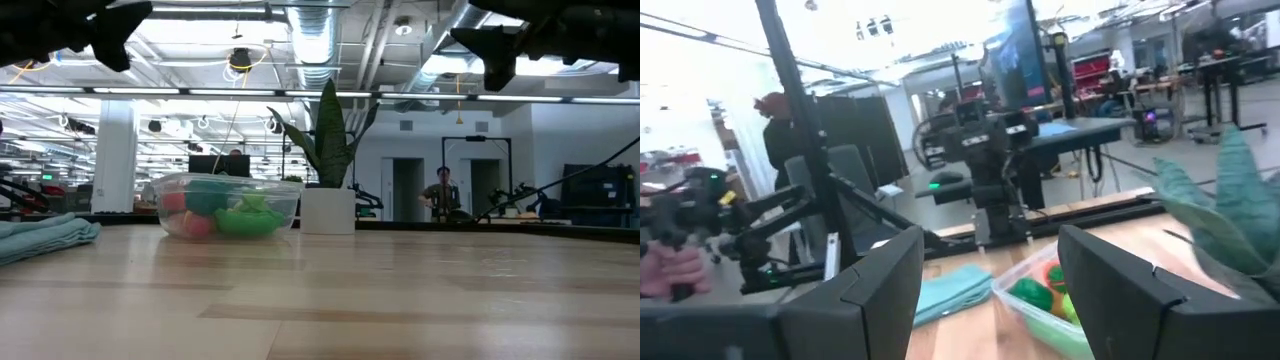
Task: Pick and placing Produce into tupperware
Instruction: Return to Home Position
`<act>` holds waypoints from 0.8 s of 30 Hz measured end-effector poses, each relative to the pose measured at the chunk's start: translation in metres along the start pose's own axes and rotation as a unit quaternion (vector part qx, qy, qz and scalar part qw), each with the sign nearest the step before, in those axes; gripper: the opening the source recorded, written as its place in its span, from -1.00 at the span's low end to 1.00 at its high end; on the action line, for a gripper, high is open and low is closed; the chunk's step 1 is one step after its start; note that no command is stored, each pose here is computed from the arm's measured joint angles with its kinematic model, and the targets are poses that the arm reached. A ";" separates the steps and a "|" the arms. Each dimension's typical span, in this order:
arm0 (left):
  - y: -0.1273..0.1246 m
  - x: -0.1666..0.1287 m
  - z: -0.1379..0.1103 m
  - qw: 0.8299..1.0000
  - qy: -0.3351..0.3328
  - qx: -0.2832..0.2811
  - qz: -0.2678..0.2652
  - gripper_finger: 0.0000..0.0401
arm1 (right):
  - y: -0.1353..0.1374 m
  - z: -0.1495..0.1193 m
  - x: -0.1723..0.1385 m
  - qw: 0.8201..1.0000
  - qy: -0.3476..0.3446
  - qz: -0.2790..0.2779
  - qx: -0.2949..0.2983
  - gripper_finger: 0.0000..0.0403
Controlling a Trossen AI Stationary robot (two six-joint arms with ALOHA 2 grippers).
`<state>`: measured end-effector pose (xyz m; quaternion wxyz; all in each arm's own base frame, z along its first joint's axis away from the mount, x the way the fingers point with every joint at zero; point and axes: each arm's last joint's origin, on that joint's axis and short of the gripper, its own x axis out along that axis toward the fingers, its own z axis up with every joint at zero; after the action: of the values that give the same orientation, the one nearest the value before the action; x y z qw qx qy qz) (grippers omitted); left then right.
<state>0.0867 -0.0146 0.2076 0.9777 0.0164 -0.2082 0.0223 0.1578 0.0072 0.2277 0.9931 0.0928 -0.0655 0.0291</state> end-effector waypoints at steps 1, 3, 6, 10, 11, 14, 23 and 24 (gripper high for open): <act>0.000 0.000 0.000 1.000 -0.002 0.003 -0.004 -0.11 | -0.001 0.001 0.000 1.000 -0.002 -0.004 -0.001 0.11; 0.000 0.000 0.000 1.000 -0.004 0.008 -0.012 -0.11 | -0.003 0.002 -0.001 1.000 -0.007 -0.009 -0.002 0.11; 0.001 0.001 0.001 1.000 -0.009 0.013 -0.019 -0.11 | -0.006 0.002 -0.001 1.000 -0.007 -0.018 -0.003 0.11; 0.003 0.001 0.001 1.000 -0.011 0.020 -0.017 -0.11 | -0.008 0.003 -0.001 1.000 -0.010 -0.024 -0.004 0.11; 0.004 0.001 0.001 1.000 -0.014 0.022 -0.017 -0.11 | -0.008 0.003 -0.001 1.000 -0.012 -0.025 -0.004 0.11; 0.006 0.001 0.003 0.999 -0.029 0.031 -0.012 -0.11 | -0.010 0.004 -0.001 0.999 -0.013 -0.030 -0.005 0.11; 0.011 0.002 0.002 0.999 -0.030 0.039 -0.011 -0.11 | -0.017 0.005 -0.002 1.000 -0.011 -0.020 -0.008 0.11; 0.012 0.002 0.002 0.999 -0.030 0.039 -0.010 -0.11 | -0.018 0.005 -0.002 1.000 -0.011 -0.022 -0.009 0.11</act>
<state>0.0869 -0.0028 0.2108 0.9698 0.0575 -0.2362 0.0201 0.1567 -0.0116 0.2293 0.9935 0.0860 -0.0747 0.0056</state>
